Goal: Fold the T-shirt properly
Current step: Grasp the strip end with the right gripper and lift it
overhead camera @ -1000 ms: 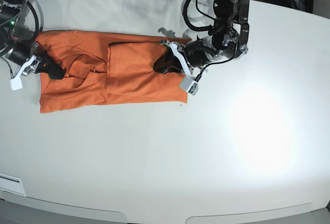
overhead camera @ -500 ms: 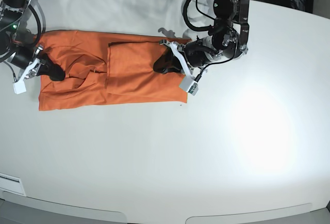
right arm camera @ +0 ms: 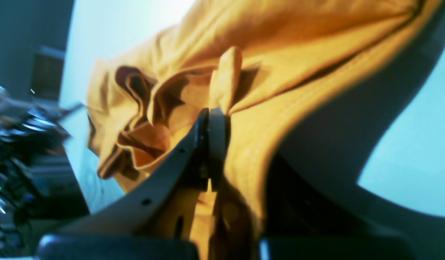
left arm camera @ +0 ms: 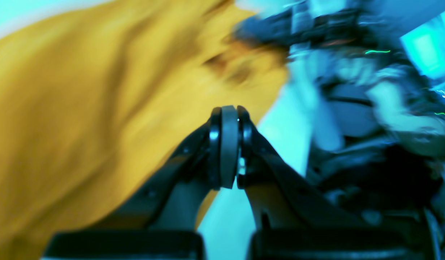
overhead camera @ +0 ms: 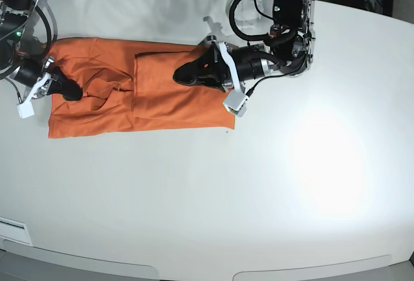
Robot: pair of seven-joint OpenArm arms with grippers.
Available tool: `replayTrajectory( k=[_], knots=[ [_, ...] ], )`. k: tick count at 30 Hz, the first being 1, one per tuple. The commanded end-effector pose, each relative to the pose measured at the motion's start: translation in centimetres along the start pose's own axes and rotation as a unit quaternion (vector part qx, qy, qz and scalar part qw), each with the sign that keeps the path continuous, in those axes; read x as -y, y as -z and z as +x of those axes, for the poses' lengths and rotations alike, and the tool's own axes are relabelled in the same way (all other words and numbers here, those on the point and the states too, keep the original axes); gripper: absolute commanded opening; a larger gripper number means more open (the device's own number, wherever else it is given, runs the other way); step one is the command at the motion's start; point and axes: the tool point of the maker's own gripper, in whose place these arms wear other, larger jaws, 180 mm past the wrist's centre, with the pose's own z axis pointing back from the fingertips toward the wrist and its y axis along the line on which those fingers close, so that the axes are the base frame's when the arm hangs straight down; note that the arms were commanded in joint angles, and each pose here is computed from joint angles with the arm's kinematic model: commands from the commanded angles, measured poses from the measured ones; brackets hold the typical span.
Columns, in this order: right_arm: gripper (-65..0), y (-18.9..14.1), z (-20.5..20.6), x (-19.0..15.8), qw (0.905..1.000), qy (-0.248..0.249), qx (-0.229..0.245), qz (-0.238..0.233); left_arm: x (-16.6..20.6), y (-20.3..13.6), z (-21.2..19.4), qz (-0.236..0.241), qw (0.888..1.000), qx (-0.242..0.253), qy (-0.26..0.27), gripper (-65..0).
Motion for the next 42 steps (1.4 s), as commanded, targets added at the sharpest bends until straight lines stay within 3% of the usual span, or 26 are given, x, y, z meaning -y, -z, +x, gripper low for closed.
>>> replayTrajectory(
  k=[1,5,8,12,18,20,25,30,32,36,42],
  knots=[
    [-65.0,-1.0,0.0,0.9,0.9993,-0.012,-0.021,-0.029,1.1,0.1,1.7,-0.025,0.999,0.021,0.013,-62.0],
    [-65.0,-2.5,1.5,1.1,0.9943,-0.07,-0.037,-0.072,1.6,0.2,2.3,-0.043,0.999,0.013,0.02,-50.0],
    [-65.0,-3.9,3.1,1.2,0.9854,-0.12,-0.046,-0.112,1.6,0.2,2.3,-0.043,0.999,0.012,0.021,-49.7],
    [-65.0,-5.7,5.5,1.1,0.9664,-0.19,-0.046,-0.167,0.9,0.2,1.6,-0.025,0.999,-0.008,0.028,-49.7],
    [-65.0,-7.4,7.7,0.1,0.93,-0.275,-0.055,-0.238,-0.3,-0.9,0.8,-0.001,0.999,-0.034,0.038,-49.7],
    [-65.0,-7.7,8.4,-0.6,0.9197,-0.297,-0.053,-0.251,-0.8,-1.5,0.5,0.006,0.998,-0.042,0.041,-49.7],
    [-65.0,-8.1,10.4,-4.1,0.9094,-0.325,-0.013,-0.26,-1.7,-2.8,0.1,0.023,0.997,-0.061,0.047,-49.8],
    [-65.0,-8.3,11.2,-8.7,0.8843,-0.391,0.018,-0.255,-2.7,-3.9,0.4,0.042,0.996,-0.058,0.049,-49.8],
    [-65.0,-7.6,10.4,-10.7,0.8849,-0.408,0.026,-0.223,-3.1,-4.4,0.7,0.051,0.996,-0.051,0.047,-49.8],
    [-65.0,-5.4,7.7,-14.6,0.8986,-0.42,0.041,-0.12,-3.8,-5.3,1.4,0.067,0.996,-0.035,0.045,-49.8],
    [-65.0,-2.5,5.5,-18.0,0.9193,-0.383,0.088,-0.02,-3.8,-5.4,1.4,0.067,0.996,-0.033,0.043,-49.8]
  ],
)
